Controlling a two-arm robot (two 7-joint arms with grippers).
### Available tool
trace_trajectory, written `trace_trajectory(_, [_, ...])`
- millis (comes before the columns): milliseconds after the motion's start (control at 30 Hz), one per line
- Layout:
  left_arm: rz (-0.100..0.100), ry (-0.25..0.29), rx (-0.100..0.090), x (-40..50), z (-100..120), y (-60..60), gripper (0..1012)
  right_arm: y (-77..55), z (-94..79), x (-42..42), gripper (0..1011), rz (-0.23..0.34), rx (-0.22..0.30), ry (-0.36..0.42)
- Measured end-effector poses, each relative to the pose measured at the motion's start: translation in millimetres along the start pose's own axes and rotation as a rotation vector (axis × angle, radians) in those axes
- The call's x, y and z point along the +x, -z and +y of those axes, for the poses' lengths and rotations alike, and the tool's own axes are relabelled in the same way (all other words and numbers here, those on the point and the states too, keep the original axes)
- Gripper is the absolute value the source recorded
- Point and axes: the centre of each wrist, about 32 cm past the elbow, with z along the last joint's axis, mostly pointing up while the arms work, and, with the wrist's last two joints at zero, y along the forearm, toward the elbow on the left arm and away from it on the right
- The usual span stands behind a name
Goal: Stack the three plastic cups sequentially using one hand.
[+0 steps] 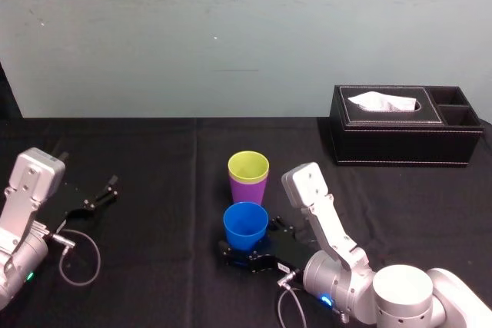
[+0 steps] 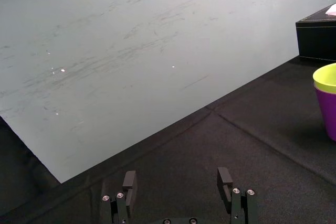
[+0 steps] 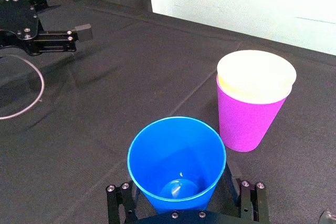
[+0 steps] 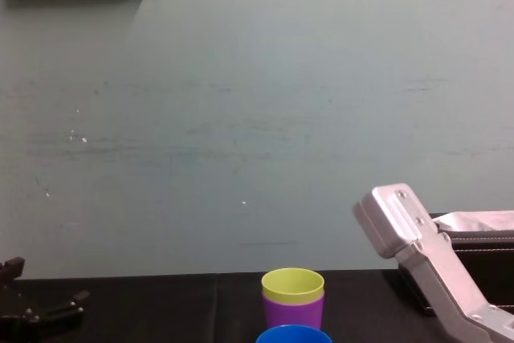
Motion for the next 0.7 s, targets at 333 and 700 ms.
trace_trajectory(333, [0.0,0.0,0.0,0.0,0.0,0.0,1000,2.5,3.2,-0.7,1004,-0.007,0.01,0.006])
trace_trajectory(700, [0.0,0.0,0.0,0.0,0.0,0.0,1000,2.8,4.6,-1.0,1004,-0.012,0.01,0.009])
